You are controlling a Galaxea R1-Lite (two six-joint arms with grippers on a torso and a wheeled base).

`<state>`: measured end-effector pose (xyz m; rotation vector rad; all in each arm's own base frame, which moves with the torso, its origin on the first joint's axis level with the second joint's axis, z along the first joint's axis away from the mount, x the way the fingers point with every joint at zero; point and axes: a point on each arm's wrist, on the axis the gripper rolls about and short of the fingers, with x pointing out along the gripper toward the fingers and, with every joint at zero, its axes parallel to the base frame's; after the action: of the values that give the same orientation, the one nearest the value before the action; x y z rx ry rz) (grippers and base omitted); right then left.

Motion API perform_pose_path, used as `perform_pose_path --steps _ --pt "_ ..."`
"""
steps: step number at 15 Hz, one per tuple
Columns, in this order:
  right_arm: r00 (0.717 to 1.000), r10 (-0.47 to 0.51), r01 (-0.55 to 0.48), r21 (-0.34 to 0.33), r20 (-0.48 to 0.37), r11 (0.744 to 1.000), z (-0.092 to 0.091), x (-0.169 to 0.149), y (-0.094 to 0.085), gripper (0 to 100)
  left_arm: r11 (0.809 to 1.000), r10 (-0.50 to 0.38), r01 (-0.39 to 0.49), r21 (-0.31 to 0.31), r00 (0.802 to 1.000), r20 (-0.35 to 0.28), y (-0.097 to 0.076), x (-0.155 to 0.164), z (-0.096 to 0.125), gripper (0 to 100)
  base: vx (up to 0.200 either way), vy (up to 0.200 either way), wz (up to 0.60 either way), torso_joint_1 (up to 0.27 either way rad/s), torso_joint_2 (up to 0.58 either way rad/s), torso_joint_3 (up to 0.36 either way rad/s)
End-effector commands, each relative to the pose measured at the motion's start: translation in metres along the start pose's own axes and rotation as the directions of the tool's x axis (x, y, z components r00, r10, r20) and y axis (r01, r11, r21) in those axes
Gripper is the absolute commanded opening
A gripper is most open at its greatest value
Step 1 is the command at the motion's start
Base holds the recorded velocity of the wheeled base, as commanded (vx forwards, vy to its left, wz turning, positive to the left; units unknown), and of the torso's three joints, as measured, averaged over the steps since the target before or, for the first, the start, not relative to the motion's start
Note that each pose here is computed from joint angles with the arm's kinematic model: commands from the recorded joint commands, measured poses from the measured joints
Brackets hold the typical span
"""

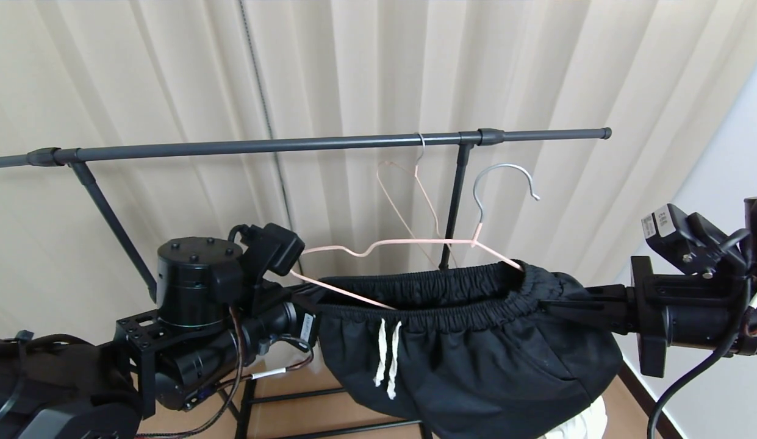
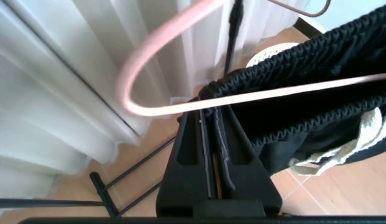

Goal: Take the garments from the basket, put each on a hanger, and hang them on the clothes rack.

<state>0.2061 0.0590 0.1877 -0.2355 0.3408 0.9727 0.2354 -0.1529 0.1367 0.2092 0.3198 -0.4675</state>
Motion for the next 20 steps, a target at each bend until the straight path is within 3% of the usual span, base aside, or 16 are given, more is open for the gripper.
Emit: perform_pose_path --steps 1,9,20 --pt "1.000 -0.012 0.012 0.004 -0.002 1.000 -0.001 -0.001 -0.003 0 0.999 0.038 -0.037 -0.015 0.999 0.007 0.011 -0.004 0.001 0 0.000 0.000 0.00 0.000 0.00 0.000" --pt "0.999 -0.038 0.038 -0.005 -0.002 0.999 -0.003 -0.006 -0.006 0 0.995 0.097 -0.096 -0.040 0.995 0.022 0.029 0.002 0.007 0 0.000 0.000 0.00 0.000 0.00 0.000" --pt "0.999 -0.028 0.022 -0.145 -0.042 0.989 -0.018 -0.006 -0.001 0 0.985 0.163 -0.160 -0.062 0.986 0.044 0.049 0.013 0.017 0 0.000 0.000 0.00 0.000 0.00 0.000"
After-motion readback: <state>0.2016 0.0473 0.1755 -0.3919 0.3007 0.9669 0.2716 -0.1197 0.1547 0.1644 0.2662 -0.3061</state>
